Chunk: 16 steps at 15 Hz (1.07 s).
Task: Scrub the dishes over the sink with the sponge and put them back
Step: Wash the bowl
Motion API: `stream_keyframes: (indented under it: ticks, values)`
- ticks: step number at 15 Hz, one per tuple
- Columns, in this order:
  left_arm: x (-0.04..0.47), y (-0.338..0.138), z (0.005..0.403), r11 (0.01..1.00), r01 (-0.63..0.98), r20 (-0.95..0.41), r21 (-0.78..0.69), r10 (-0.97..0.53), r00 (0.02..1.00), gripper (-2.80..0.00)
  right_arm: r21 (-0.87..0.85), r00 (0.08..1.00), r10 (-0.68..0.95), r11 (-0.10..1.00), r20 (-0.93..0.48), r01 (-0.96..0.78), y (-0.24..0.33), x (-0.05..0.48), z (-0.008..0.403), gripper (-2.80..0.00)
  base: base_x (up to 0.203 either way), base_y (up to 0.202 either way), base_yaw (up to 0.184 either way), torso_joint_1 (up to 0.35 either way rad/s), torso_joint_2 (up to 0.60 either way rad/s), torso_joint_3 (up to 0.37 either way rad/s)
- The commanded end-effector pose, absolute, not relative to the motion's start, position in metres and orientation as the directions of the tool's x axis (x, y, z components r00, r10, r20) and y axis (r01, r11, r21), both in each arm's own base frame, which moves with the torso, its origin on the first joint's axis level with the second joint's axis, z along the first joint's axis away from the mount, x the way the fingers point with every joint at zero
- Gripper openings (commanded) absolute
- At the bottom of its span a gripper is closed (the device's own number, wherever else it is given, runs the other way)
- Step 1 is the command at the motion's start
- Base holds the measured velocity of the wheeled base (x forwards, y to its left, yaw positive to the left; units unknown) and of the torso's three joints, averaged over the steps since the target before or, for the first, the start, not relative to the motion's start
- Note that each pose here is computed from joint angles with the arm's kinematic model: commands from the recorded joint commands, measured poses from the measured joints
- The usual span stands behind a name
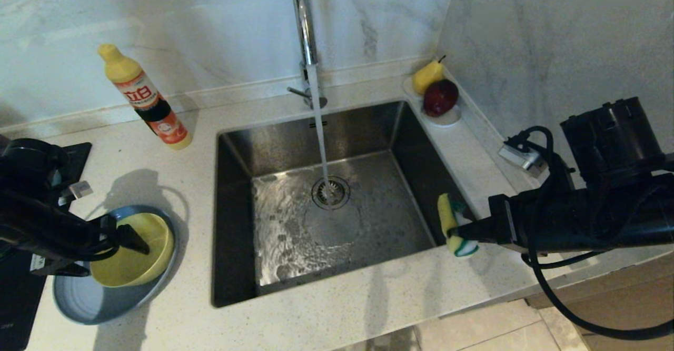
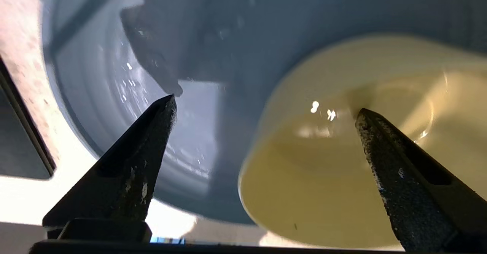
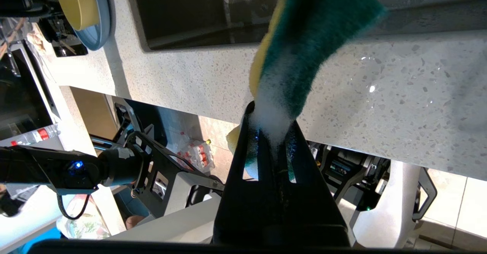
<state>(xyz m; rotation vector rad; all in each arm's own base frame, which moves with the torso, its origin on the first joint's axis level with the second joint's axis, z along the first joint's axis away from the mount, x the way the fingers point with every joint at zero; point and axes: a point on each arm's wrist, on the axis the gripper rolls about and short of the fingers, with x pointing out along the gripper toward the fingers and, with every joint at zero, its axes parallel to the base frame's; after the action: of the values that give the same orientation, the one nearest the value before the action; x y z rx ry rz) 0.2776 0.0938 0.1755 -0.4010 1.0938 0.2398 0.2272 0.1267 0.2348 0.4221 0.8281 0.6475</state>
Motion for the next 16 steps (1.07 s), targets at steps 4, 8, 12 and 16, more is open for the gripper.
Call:
stream_keyframes:
  ticks: [4,8,12,16]
  values:
    - [0.284,0.096,0.165,0.899,-0.391,-0.909,-0.196,-0.017,0.416,0.0,0.58,0.503,0.674,0.732,-0.541,-0.357,0.126,0.228,0.234,-2.8,0.0,0.0,0.0,0.0,0.0,0.0]
    - [0.286,0.097,0.165,0.9,-0.392,-0.908,-0.192,-0.011,0.418,0.0,0.58,0.502,0.673,0.733,-0.543,-0.356,0.127,0.229,0.234,-2.8,0.0,0.0,0.0,0.0,0.0,0.0]
    - [0.288,0.098,0.169,0.895,-0.409,-0.904,-0.177,0.016,0.427,-2.8,0.581,0.505,0.676,0.73,-0.537,-0.36,0.126,0.227,0.236,-2.8,0.0,0.0,0.0,0.0,0.0,0.0]
    - [0.288,0.099,0.174,0.896,-0.408,-0.897,-0.178,0.022,0.441,-2.8,0.581,0.504,0.676,0.73,-0.537,-0.359,0.125,0.226,0.236,-2.8,0.0,0.0,0.0,0.0,0.0,0.0]
